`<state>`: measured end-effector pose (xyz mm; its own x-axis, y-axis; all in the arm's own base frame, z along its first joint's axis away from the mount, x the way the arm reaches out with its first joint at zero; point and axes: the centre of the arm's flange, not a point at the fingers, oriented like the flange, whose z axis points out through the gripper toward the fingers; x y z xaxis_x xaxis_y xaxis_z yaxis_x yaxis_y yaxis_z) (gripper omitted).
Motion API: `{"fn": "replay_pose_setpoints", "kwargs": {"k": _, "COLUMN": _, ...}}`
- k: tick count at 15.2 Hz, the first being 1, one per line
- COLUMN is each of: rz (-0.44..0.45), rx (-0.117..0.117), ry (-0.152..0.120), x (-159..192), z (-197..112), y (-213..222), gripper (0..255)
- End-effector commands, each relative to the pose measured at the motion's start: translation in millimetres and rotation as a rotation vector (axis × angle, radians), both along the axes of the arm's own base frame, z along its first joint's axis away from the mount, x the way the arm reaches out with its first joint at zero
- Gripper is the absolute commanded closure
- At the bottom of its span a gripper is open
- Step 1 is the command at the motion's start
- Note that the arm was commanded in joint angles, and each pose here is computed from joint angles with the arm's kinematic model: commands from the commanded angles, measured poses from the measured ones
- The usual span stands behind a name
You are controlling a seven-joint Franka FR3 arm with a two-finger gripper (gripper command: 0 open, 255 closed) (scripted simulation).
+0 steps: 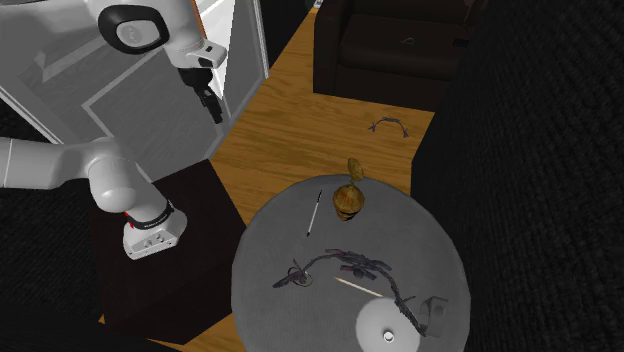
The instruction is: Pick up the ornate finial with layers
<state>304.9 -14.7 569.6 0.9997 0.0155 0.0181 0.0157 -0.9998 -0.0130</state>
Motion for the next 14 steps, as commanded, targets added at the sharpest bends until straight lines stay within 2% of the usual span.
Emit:
{"fn": "replay_pose_setpoints", "kwargs": {"k": 1, "rz": 0.000, "rx": 0.000, "ry": 0.000, "x": 0.0, "z": 0.0, "y": 0.0, "gripper": 0}}
{"fn": "replay_pose_setpoints", "kwargs": {"k": 14, "rz": -0.004, "rx": -0.006, "ry": 0.036, "x": 92.7, "z": 7.4, "y": -146.7, "gripper": 0}}
